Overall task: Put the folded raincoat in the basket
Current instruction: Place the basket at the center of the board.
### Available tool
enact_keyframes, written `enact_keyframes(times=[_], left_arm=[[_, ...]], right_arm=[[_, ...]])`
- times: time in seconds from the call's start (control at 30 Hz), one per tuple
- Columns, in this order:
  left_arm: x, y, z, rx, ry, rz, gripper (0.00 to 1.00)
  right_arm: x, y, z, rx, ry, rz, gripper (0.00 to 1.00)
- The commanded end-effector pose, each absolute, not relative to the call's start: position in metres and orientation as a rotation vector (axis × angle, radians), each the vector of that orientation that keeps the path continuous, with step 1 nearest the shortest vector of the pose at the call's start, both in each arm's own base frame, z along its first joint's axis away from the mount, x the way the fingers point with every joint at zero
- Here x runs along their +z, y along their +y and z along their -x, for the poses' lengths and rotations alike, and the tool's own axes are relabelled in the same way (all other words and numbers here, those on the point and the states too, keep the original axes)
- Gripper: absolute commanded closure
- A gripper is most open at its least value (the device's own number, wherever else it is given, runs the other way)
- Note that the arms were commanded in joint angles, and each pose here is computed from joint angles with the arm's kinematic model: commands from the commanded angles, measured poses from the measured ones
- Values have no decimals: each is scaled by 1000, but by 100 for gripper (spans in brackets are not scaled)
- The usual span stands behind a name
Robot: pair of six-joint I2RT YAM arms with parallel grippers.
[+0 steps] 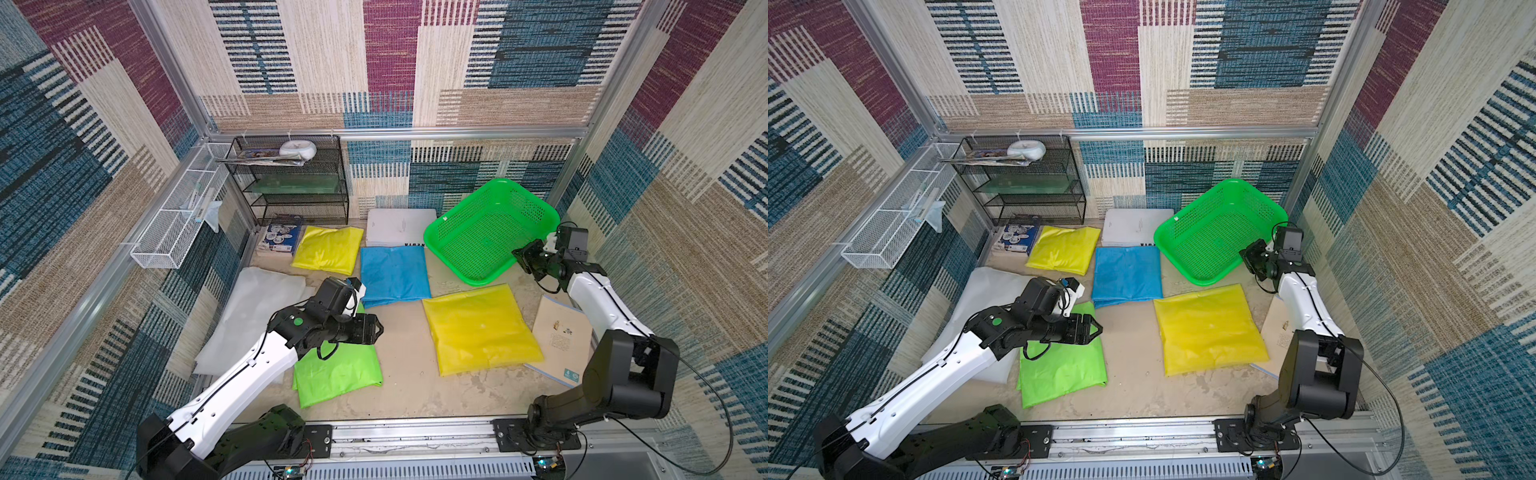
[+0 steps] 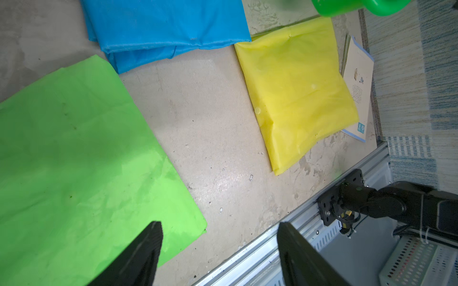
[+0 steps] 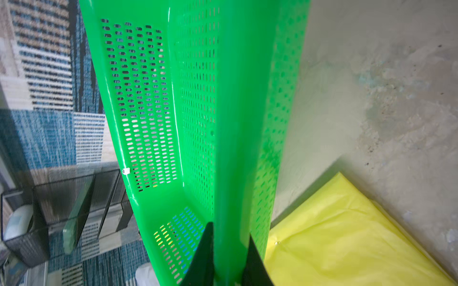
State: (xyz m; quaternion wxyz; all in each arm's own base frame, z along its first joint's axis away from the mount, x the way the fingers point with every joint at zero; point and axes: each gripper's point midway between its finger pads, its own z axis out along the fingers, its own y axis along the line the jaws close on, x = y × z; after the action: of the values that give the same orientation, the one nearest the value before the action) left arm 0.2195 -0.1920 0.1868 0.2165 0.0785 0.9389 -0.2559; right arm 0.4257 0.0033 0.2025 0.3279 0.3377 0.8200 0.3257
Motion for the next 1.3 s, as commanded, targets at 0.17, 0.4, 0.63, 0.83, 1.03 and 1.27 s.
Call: enact_keyframes(times=[0.17,0.4,0.63,0.83,1.03,1.27], left_arm=[[179,-140,-236,-597,2562,152,22],[190,-125,-228,-598,2533,184,22],[205,-116,-224,-605,2515,192,22],[206,-128,-224,-683,2536,165,22],[209,-139,-222,-763,2545,135,22],[232,-158,-219,-901,2519,68,22]], right_arm=[[209,114,-366,1120,2360,-295,100],[172,179,-311,1223,2529,45,100],[147,210,-282,1259,2635,220,100],[134,230,-275,1277,2681,266,100],[128,239,-274,1263,2708,297,73],[139,220,-289,1033,2718,322,34]])
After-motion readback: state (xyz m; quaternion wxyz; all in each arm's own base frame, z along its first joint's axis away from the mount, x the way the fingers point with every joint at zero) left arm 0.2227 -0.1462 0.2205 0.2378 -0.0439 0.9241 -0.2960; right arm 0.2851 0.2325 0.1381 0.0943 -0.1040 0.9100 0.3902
